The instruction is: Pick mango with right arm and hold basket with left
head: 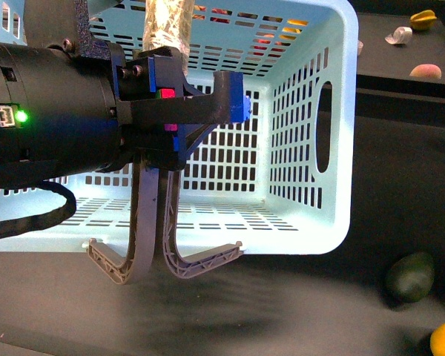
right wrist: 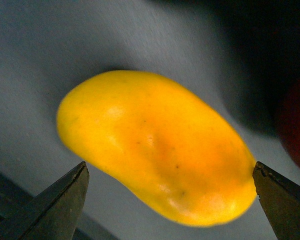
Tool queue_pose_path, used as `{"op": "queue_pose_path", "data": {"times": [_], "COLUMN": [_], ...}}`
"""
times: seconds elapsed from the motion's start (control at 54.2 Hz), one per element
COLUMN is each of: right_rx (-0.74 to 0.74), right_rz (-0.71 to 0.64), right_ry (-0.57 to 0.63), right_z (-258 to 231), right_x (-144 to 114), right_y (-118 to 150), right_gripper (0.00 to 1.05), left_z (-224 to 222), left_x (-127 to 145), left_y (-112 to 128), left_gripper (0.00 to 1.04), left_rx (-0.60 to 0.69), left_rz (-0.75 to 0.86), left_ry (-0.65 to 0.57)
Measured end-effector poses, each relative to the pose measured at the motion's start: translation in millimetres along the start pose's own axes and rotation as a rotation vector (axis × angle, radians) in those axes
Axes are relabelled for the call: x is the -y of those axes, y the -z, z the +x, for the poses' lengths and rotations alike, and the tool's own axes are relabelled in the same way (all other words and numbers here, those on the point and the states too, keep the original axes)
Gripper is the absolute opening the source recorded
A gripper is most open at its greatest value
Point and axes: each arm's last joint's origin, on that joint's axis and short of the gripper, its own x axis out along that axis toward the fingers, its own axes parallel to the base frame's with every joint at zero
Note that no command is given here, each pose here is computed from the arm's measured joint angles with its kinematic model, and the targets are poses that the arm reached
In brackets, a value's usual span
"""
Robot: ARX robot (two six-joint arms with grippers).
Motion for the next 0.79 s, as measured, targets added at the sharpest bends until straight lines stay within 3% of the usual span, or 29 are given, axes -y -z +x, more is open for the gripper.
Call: {"op": "queue_pose_path", "data": {"times": [0.295, 0.793], "right_rx": [0.038, -0.035], "right_rz": [-0.040, -0.042], "right_ry": [-0.083, -0.035], "right_z": [4, 10], "right_x": [-13, -3], "right_y": [-15, -9], "right_gripper": [0.97, 0.97], "left_z": [0, 0], "left_x": [0, 0], "left_y": [0, 0], "left_gripper": [0.08, 0.08], "left_rx": [0.000, 0.000], "left_rz": [0.000, 0.000], "left_ry": [0.000, 0.000]}}
